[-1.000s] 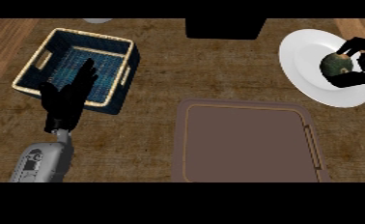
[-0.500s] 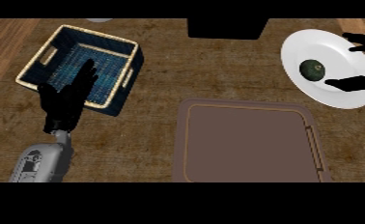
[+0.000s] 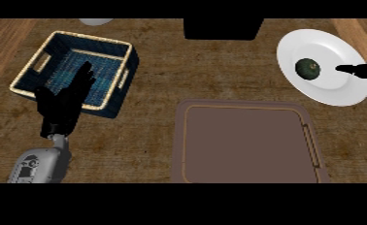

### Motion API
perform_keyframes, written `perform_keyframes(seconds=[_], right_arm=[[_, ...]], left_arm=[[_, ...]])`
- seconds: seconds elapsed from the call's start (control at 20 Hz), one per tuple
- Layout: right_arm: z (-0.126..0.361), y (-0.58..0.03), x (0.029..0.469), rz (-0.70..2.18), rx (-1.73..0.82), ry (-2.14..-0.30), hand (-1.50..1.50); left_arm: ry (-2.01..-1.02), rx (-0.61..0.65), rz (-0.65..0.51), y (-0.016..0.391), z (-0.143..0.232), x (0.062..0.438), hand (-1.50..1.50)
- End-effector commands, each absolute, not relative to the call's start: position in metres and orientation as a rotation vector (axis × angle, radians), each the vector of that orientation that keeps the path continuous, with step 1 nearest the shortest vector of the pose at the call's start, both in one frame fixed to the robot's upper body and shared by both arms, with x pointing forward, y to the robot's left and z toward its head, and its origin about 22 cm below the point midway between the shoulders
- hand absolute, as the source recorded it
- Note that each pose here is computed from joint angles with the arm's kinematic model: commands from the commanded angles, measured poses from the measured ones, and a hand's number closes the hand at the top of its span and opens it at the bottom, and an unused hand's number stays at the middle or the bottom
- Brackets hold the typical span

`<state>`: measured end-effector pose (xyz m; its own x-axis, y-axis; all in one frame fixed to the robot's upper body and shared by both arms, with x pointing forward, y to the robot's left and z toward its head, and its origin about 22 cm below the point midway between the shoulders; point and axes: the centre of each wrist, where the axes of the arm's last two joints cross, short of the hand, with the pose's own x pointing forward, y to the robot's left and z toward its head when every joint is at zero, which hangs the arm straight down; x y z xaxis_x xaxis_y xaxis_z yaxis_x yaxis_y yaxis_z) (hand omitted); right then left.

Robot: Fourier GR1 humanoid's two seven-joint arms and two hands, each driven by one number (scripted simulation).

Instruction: Pick the squash from the tray and place it in the plate

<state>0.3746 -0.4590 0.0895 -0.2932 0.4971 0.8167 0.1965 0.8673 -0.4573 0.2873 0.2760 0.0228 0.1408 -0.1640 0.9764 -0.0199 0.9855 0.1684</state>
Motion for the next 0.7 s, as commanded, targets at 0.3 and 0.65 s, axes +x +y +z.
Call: perform_keyframes(seconds=[0.3, 0.65], right_arm=[[0.100, -0.492, 0.356, 0.178, -0.167, -1.753, -1.50], [0.088, -0.529, 0.314, 0.163, -0.224, -1.796, -1.50]], left_arm=[[-1.423, 0.156, -0.091, 0.271, 0.021, 0.297, 0.00], [-1.442, 0.133, -0.104, 0.276, 0.032, 0.293, 0.00]])
